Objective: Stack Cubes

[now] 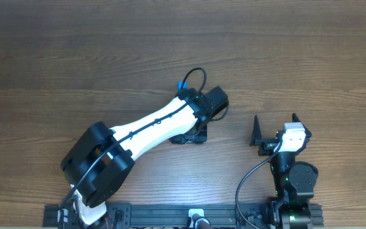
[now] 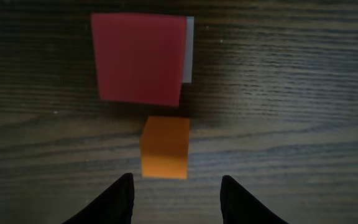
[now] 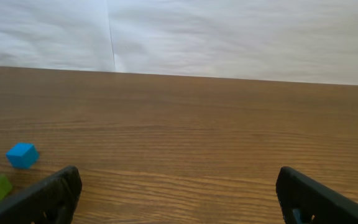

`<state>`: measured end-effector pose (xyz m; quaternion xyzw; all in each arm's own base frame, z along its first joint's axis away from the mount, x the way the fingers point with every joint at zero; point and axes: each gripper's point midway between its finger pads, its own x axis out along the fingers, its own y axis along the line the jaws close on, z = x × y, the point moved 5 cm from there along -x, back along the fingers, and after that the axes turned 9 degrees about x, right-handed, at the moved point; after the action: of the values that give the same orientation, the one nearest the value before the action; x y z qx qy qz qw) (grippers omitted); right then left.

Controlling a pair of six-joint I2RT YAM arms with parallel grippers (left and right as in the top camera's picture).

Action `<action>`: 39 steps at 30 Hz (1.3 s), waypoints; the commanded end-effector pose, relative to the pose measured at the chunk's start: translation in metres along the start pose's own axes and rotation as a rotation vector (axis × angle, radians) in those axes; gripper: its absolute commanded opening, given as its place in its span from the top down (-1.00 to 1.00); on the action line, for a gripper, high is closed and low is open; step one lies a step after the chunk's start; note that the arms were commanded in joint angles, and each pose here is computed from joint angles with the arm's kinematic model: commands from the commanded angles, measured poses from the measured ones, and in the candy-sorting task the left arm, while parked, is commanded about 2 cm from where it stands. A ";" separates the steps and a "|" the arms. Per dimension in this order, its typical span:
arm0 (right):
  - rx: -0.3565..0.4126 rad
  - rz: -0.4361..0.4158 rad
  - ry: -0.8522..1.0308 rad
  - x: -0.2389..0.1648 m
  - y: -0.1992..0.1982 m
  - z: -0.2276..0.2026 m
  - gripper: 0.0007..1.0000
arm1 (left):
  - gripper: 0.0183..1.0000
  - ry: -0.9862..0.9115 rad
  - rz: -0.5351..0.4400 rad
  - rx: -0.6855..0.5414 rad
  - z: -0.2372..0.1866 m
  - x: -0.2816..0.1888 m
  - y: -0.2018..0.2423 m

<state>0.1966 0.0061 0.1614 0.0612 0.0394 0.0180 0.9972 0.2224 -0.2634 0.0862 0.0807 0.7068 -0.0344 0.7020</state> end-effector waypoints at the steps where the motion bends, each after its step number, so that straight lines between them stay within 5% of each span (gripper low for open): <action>1: -0.004 0.016 -0.002 0.000 0.002 -0.001 -0.99 | 0.10 -0.001 -0.009 -0.028 -0.003 0.006 0.005; 31: -0.004 0.016 -0.002 0.000 0.002 -0.001 -0.98 | 0.13 -0.008 -0.017 -0.030 0.002 0.029 0.009; 39: -0.004 0.016 -0.002 0.000 0.002 -0.001 -0.98 | 0.38 -0.003 -0.013 -0.034 0.002 0.031 0.011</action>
<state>0.1966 0.0061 0.1614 0.0617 0.0394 0.0178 0.9972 0.2271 -0.2559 0.0616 0.0626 0.6996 -0.0336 0.7110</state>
